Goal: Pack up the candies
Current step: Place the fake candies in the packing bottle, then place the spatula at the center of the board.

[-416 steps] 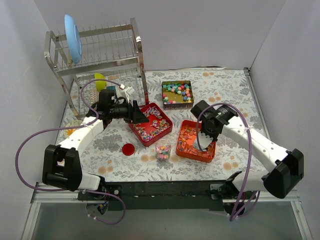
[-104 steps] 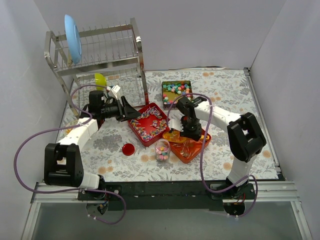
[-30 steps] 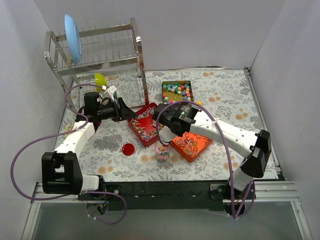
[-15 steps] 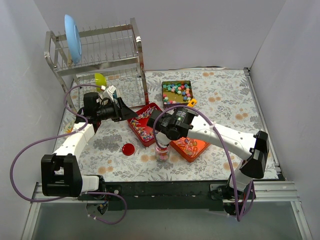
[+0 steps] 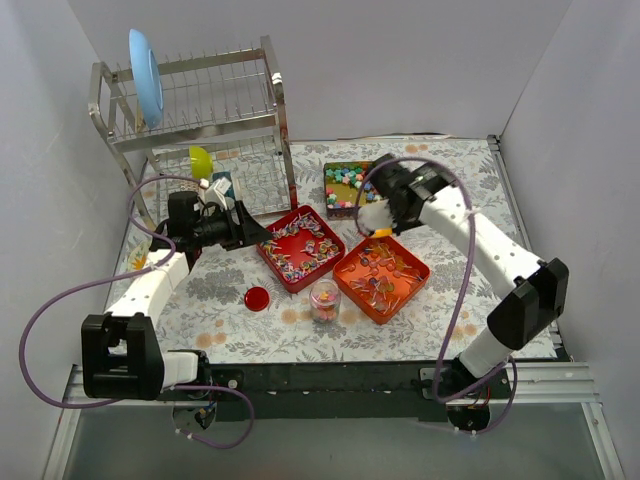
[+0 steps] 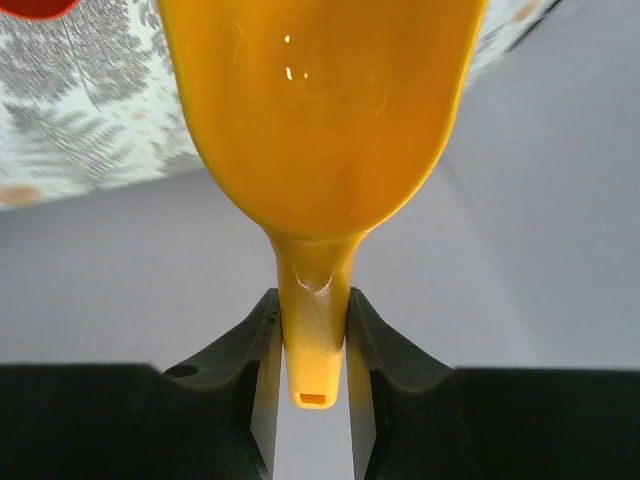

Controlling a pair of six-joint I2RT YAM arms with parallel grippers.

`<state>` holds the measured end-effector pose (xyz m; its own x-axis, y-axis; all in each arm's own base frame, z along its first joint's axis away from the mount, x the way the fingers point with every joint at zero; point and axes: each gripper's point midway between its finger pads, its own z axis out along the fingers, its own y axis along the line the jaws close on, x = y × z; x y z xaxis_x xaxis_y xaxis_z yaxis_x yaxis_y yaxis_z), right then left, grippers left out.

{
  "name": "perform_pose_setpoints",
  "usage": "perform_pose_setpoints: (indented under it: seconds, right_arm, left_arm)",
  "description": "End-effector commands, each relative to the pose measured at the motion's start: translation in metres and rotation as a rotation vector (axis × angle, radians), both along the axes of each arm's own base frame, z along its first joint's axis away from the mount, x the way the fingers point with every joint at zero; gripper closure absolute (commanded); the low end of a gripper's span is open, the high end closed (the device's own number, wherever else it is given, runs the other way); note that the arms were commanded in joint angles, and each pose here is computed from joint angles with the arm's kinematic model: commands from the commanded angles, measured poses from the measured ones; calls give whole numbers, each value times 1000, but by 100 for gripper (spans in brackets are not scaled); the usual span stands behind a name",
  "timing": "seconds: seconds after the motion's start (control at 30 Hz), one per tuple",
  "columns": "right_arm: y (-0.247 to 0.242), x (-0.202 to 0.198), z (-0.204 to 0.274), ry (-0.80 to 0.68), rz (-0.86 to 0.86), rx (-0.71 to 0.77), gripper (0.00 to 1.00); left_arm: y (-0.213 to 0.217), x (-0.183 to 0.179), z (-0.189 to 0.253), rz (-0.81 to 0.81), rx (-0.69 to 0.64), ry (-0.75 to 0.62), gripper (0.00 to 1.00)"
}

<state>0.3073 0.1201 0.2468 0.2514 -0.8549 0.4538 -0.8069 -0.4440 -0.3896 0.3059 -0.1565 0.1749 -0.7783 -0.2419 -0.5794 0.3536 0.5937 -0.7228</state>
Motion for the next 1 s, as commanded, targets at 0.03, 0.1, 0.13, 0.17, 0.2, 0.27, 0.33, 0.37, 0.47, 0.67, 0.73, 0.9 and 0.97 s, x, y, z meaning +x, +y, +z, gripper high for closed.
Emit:
perform_pose_setpoints:
  seconds: [0.03,0.1,0.13,0.17,0.2,0.27,0.33,0.37,0.47,0.67,0.73,0.9,0.97]
  right_arm:
    - [-67,27,-40,61,-519,456,99]
    - [-95,41,-62,55,-663,555,99]
    - [-97,39,-78,89,-720,603,99]
    - [-113,42,-92,104,-792,621,99]
    - [-112,50,-101,109,-815,673,99]
    - [-124,53,-126,143,-929,712,99]
    - [-122,61,-140,159,-1000,774,99]
    - [-129,63,-153,174,-1043,768,99]
    - [-125,71,-178,190,-1081,825,99]
    - [-122,89,-203,128,-1094,886,99]
    - [-122,87,-212,137,-1126,886,99]
    - [-115,90,-222,166,-1169,907,77]
    - [-111,92,-217,173,-1186,933,66]
  left_arm:
    - [30,2,-26,169,157,76,36]
    - [38,-1,-40,201,203,128,35]
    - [39,-2,-41,200,215,136,35]
    - [41,-6,-45,201,230,162,35]
    - [43,-3,-45,205,249,166,35]
    - [45,-4,-46,198,268,185,34]
    - [48,2,-42,180,304,156,31]
    - [50,1,-44,177,323,167,29]
    - [50,1,-39,57,371,90,27]
    - [53,-16,-58,-223,519,-151,19]
    - [53,-23,-66,-280,541,-162,18]
    - [49,-40,-86,-449,560,-212,2]
    - [46,-44,-92,-496,571,-240,2]
